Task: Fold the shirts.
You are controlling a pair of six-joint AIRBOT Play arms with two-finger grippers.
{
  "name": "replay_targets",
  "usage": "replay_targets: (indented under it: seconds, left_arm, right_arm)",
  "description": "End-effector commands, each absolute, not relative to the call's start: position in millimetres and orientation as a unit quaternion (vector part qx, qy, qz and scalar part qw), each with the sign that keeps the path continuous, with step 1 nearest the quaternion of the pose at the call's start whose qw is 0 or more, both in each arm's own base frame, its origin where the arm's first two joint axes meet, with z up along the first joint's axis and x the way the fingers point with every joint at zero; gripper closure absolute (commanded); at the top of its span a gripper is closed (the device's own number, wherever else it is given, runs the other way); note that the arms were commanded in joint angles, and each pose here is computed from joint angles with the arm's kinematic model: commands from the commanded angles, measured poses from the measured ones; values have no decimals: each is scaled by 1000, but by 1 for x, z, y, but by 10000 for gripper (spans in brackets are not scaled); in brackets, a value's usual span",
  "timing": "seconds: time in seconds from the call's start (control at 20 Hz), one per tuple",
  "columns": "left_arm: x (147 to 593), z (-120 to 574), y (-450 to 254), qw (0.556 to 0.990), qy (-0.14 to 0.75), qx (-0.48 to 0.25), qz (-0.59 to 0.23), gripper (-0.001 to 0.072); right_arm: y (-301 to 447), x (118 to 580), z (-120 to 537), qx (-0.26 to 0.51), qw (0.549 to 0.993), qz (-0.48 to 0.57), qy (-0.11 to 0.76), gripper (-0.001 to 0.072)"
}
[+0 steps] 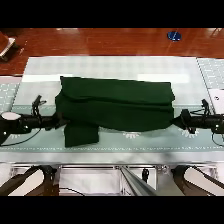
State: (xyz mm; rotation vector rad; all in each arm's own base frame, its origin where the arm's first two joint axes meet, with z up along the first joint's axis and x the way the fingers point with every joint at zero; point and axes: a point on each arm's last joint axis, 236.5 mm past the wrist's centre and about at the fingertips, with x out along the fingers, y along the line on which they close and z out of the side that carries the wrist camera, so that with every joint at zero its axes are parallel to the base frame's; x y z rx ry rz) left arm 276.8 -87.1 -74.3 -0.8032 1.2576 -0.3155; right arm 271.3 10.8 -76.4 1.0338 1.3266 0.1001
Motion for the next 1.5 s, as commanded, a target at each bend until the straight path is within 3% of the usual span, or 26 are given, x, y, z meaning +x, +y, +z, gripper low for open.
replay_targets:
  seconds: [0.0,0.25,0.45,0.8,0.85,0.9,0.95,1.05,1.2,1.35,1.45]
  left_arm:
    - [328,-30,-76,763,518,-353,-157,680]
    - [419,11,-75,777,489,-360,-166,680]
    - [483,17,-83,778,483,-357,-184,680]
    - [516,-44,-93,730,535,-383,-185,679]
    - [516,-52,-94,725,540,-386,-183,568]
    - [511,-55,-95,718,548,-386,-187,284]
    - [507,-55,-91,716,553,-379,-192,200]
    - [492,-50,-61,711,579,-350,-195,201]
    - [460,-40,15,711,612,-324,-125,202]
    - [446,-23,63,748,572,-333,-56,202]
    - [446,-2,52,791,501,-345,-57,202]
  right_arm:
    - [5,301,-50,432,700,74,564,691]
    - [6,387,-18,393,758,85,514,691]
    - [2,432,-22,404,749,85,519,691]
    - [4,483,-48,413,742,93,520,674]
    - [5,489,-52,414,744,90,517,492]
    - [5,492,-55,414,746,89,514,293]
    - [2,494,-53,410,750,89,511,298]
    - [-21,492,-42,400,758,83,508,298]
    - [-65,468,-32,399,753,59,520,298]
    - [-84,431,-55,382,725,36,572,298]
    - [-76,417,-79,384,710,26,589,298]
